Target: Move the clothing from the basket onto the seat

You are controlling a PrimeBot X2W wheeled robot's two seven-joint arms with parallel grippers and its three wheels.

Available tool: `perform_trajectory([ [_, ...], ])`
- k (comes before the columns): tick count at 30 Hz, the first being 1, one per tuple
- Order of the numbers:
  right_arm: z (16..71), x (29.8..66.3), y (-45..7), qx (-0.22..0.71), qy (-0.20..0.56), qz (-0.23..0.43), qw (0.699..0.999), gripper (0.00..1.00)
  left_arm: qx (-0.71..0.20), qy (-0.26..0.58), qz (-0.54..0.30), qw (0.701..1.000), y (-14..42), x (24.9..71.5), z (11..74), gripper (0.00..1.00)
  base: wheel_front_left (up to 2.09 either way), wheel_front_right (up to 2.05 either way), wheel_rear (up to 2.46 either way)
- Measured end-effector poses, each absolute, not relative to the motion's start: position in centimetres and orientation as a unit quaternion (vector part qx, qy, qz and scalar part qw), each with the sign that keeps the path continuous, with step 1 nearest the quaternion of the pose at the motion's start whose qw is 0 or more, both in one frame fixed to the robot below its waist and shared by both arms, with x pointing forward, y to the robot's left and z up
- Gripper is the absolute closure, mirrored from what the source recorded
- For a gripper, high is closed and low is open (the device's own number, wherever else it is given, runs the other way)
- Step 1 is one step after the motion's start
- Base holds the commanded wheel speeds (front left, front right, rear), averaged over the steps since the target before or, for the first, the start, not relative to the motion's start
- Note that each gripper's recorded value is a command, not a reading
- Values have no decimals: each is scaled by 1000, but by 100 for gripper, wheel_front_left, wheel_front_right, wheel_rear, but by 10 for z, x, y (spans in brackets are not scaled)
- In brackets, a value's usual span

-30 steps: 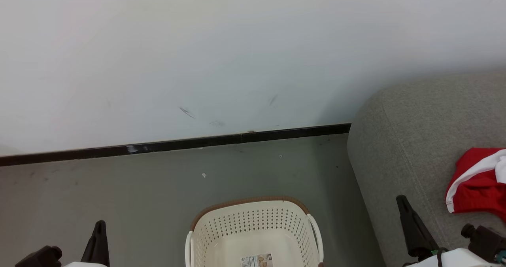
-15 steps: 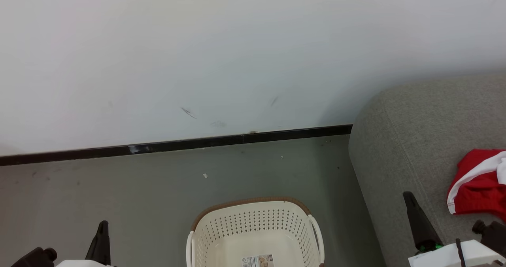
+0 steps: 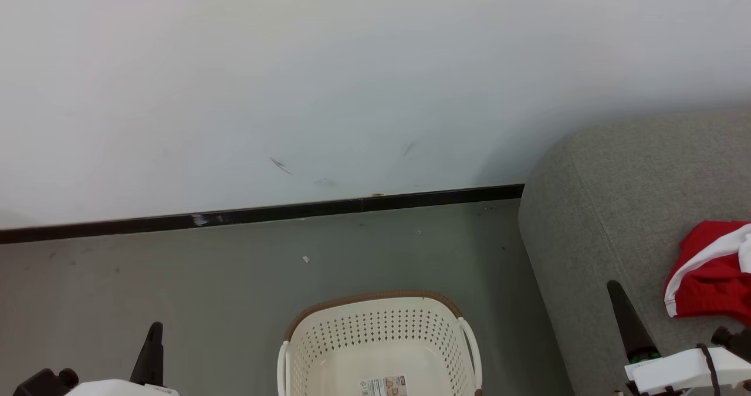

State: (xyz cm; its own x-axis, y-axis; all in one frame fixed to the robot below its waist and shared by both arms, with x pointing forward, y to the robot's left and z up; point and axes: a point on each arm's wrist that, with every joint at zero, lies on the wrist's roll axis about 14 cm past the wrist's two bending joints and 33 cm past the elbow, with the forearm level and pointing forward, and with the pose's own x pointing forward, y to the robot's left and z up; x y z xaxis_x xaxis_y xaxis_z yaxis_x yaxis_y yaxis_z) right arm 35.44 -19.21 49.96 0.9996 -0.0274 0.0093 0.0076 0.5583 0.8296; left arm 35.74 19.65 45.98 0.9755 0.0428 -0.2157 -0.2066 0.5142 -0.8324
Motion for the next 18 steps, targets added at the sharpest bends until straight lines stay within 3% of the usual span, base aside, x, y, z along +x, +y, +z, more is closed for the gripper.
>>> perform_trajectory([
  [18,488,363,-197,599,10,-26,800,100,-605,71,50,792,191,366,467,100,0,0,0],
])
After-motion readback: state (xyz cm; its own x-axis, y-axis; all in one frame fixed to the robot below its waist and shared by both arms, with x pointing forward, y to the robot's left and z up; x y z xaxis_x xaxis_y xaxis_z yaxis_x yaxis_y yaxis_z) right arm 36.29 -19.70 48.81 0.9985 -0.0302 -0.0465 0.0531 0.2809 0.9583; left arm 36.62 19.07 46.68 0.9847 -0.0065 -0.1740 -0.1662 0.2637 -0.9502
